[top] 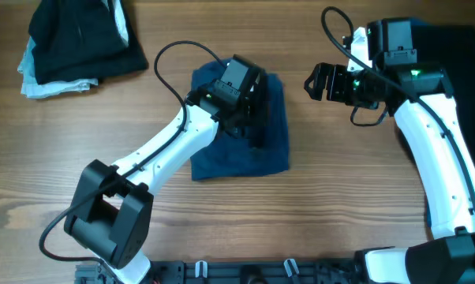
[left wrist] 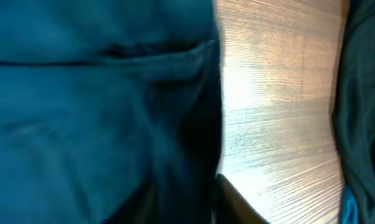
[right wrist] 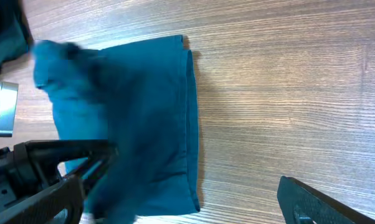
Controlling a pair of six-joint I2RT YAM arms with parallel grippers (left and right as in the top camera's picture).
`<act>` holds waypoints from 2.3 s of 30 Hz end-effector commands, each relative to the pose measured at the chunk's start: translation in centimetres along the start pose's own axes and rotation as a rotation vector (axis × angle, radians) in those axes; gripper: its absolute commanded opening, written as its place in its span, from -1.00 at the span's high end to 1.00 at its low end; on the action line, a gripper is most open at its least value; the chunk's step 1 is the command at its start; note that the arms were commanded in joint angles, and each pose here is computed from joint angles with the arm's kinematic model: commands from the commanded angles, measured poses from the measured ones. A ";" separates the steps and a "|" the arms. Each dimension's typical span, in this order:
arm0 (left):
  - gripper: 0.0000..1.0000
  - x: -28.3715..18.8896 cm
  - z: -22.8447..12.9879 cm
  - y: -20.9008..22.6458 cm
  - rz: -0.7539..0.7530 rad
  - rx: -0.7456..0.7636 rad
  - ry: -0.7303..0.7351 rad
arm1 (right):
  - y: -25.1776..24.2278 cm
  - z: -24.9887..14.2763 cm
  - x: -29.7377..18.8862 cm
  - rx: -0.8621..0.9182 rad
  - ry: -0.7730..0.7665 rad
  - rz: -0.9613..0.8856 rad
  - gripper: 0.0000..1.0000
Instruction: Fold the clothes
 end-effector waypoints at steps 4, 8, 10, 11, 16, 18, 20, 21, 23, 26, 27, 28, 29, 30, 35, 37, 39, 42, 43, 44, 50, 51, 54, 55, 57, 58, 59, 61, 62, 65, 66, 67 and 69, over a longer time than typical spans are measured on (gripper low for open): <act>-0.46 0.0 0.5 -0.5 -0.033 0.001 -0.001 | -0.1 0.0 0.3 0.014 0.001 -0.017 -0.99; -0.86 -1.1 0.7 -1.0 -0.095 0.008 0.004 | -0.1 -0.1 0.3 0.015 0.008 -0.016 -0.99; -1.00 -2.9 1.3 -0.5 -0.090 0.008 -0.022 | -0.2 -0.1 0.3 0.013 0.012 -0.019 -0.99; -0.99 -3.7 1.5 -0.2 -0.085 0.013 -0.032 | -0.2 -0.1 0.3 0.012 0.012 -0.019 -0.99; -0.99 -8.2 2.2 4.9 0.043 -0.049 -0.049 | 0.4 0.1 0.4 -0.010 0.012 0.039 -0.99; -0.99 -8.9 1.7 7.4 0.129 -0.119 -0.011 | 1.2 0.3 0.6 -0.047 0.016 0.113 -0.96; -1.00 -9.4 0.6 10.0 0.200 -0.201 0.066 | 1.6 0.7 1.0 -0.064 0.015 0.158 -0.59; -1.00 -9.5 0.1 10.8 0.215 -0.234 0.099 | 1.6 0.9 1.5 -0.063 0.015 0.165 -0.34; -1.00 -9.5 -0.6 11.8 0.240 -0.273 0.151 | 1.8 1.4 2.6 -0.063 0.022 0.189 0.04; -0.98 -9.2 -1.3 11.9 0.252 -0.284 0.198 | 2.2 2.0 5.2 -0.067 0.053 0.249 0.54; -0.82 -9.0 -1.4 11.7 0.252 -0.277 0.206 | 2.7 2.1 6.8 -0.069 0.081 0.303 0.81; -0.70 -8.9 -1.5 11.5 0.249 -0.268 0.208 | 3.2 2.1 8.0 -0.066 0.103 0.344 0.91; -0.44 -8.8 -1.5 11.3 0.248 -0.259 0.209 | 3.6 2.1 9.1 -0.059 0.124 0.374 0.91; -0.24 -8.7 -1.6 11.1 0.249 -0.251 0.211 | 4.1 1.9 10.6 -0.055 0.149 0.400 0.92; 0.79 -8.6 -1.6 11.2 0.297 -0.235 0.204 | 6.4 0.2 15.7 -0.088 0.219 0.435 0.91; 0.85 -8.6 -1.6 11.2 0.295 -0.234 0.202 | 7.2 -0.7 17.2 -0.113 0.239 0.444 0.91; 0.84 -8.3 -1.7 11.1 0.296 -0.229 0.210 | 7.7 -1.2 18.4 -0.129 0.247 0.448 0.91; 0.90 -7.3 -1.9 10.7 0.276 -0.218 0.228 | 7.5 -1.5 20.3 -0.105 0.250 0.419 0.91; 0.92 -6.9 -1.9 10.5 0.272 -0.209 0.233 | 7.2 -1.5 20.9 -0.095 0.242 0.391 0.91; 0.92 -6.3 -2.1 10.4 0.271 -0.201 0.241 | 6.9 -1.4 21.5 -0.090 0.232 0.364 0.91; 0.91 -2.0 -3.0 10.1 0.272 -0.165 0.303 | 6.0 -1.0 24.5 -0.144 0.162 0.329 0.92; 0.91 -1.2 -3.3 10.1 0.273 -0.165 0.314 | 5.8 -0.9 25.1 -0.142 0.153 0.321 0.91; 0.91 0.3 -4.0 10.1 0.275 -0.158 0.354 | 4.8 -0.9 26.5 -0.128 0.127 0.253 0.91; 0.91 0.8 -4.3 10.1 0.279 -0.157 0.369 | 4.2 -0.7 26.9 -0.104 0.104 0.189 0.91; 0.92 1.4 -4.6 10.4 0.286 -0.160 0.387 | 3.3 -0.4 27.1 -0.094 0.063 0.096 0.91; 0.92 1.6 -4.6 10.5 0.287 -0.160 0.388 | 3.2 -0.2 26.9 -0.093 0.051 0.074 0.91; 0.92 1.7 -4.6 10.6 0.289 -0.161 0.386 | 3.0 -0.1 26.7 -0.091 0.039 0.049 0.91; 0.92 1.7 -4.6 10.8 0.311 -0.155 0.378 | 2.4 0.3 26.1 -0.085 0.003 -0.032 0.91; 0.92 1.7 -4.5 11.0 0.329 -0.151 0.374 | 2.1 0.5 25.8 -0.085 -0.012 -0.069 0.91; 0.92 1.4 -4.5 11.6 0.404 -0.136 0.360 | 1.3 1.2 24.4 -0.086 -0.077 -0.203 0.85; 0.92 1.4 -4.4 11.8 0.417 -0.133 0.355 | 1.1 1.5 23.8 -0.090 -0.095 -0.238 0.83; 0.92 1.4 -4.4 11.9 0.418 -0.135 0.353 | 1.1 1.7 23.4 -0.095 -0.105 -0.254 0.82; 0.92 1.3 -4.3 11.9 0.419 -0.136 0.352 | 1.6 2.1 22.3 -0.104 -0.119 -0.246 0.78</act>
Point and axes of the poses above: each gripper's point midway between its finger pads, its own x axis out along the fingers, its own y axis along the line the jaws close on, z = x × y, the point moved 8 cm from there along -x, back along the fingers, and after that the axes turned 9 degrees about x, right-handed, at the moved point
